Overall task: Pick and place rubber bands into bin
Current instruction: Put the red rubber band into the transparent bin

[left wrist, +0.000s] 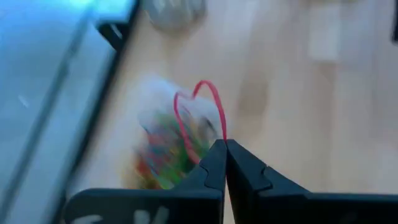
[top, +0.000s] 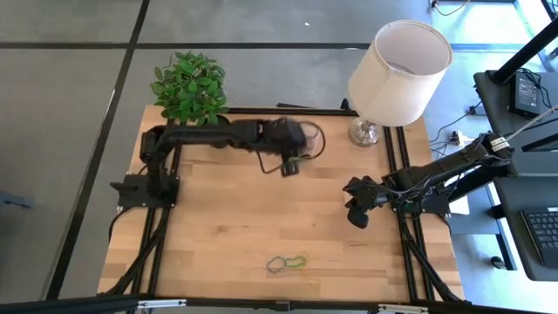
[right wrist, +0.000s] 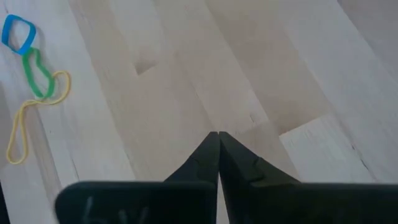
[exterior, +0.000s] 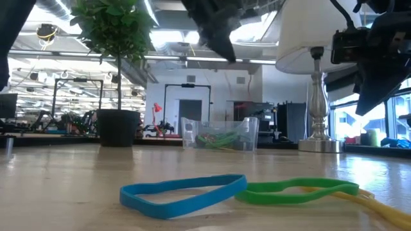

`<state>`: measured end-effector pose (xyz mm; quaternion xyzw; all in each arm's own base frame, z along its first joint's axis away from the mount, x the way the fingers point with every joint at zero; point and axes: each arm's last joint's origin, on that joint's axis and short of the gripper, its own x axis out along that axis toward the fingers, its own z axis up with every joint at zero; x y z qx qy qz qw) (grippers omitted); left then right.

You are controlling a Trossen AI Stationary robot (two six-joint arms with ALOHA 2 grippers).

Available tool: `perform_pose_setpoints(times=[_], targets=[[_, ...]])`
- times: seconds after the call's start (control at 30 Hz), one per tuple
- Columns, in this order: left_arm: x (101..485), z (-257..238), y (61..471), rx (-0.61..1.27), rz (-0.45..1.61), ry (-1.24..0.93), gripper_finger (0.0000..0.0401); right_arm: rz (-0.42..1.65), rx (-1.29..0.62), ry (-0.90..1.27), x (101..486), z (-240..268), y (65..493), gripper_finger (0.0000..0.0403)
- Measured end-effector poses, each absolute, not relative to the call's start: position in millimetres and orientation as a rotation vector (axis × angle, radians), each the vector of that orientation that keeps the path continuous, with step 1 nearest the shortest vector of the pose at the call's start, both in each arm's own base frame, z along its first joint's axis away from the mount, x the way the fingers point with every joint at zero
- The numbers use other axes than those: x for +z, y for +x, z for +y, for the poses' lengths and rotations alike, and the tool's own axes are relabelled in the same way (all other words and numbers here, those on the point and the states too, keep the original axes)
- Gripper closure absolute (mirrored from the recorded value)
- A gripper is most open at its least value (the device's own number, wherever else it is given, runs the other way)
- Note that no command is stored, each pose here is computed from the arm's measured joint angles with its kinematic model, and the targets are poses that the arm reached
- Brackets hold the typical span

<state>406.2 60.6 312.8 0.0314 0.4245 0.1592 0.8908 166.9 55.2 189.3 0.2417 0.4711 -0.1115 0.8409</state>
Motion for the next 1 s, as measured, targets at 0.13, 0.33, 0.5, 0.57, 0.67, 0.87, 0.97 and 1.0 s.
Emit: perform_pose_setpoints(times=[0.13, 0.33, 0.5, 0.57, 0.67, 0.87, 0.97, 1.0], targets=[[327.5, 95.0, 408.5, 0.336, 0.774, 0.156, 0.0399, 0.977, -0.228, 0.519, 190.4, 55.7, 168.5, 0.0391], [296.0, 145.6, 419.3, 0.285, 0.773, 0.091, 0.0399, 0.908, -0.330, 0.576, 191.6, 53.9, 170.4, 0.0391], [257.9, 166.5, 432.5, 0.213, 0.810, 0.061, 0.0399, 0.876, -0.393, 0.625, 191.9, 52.1, 170.9, 0.0391], [239.2, 168.4, 437.9, 0.184, 0.847, 0.039, 0.0399, 0.871, -0.401, 0.627, 191.9, 51.3, 171.2, 0.0391], [217.0, 170.6, 445.3, 0.160, 0.874, 0.024, 0.0399, 0.863, -0.419, 0.647, 192.0, 49.8, 171.7, 0.0391], [199.1, 169.2, 449.8, 0.193, 0.939, 0.100, 0.0395, 0.849, -0.454, 0.694, 192.1, 46.5, 172.7, 0.0391], [201.3, 171.1, 449.5, 0.206, 0.931, 0.115, 0.0377, 0.847, -0.457, 0.696, 192.1, 46.1, 172.9, 0.0391], [201.3, 172.5, 448.8, 0.210, 0.933, 0.111, 0.0369, 0.846, -0.456, 0.697, 192.2, 46.1, 173.0, 0.0391]])
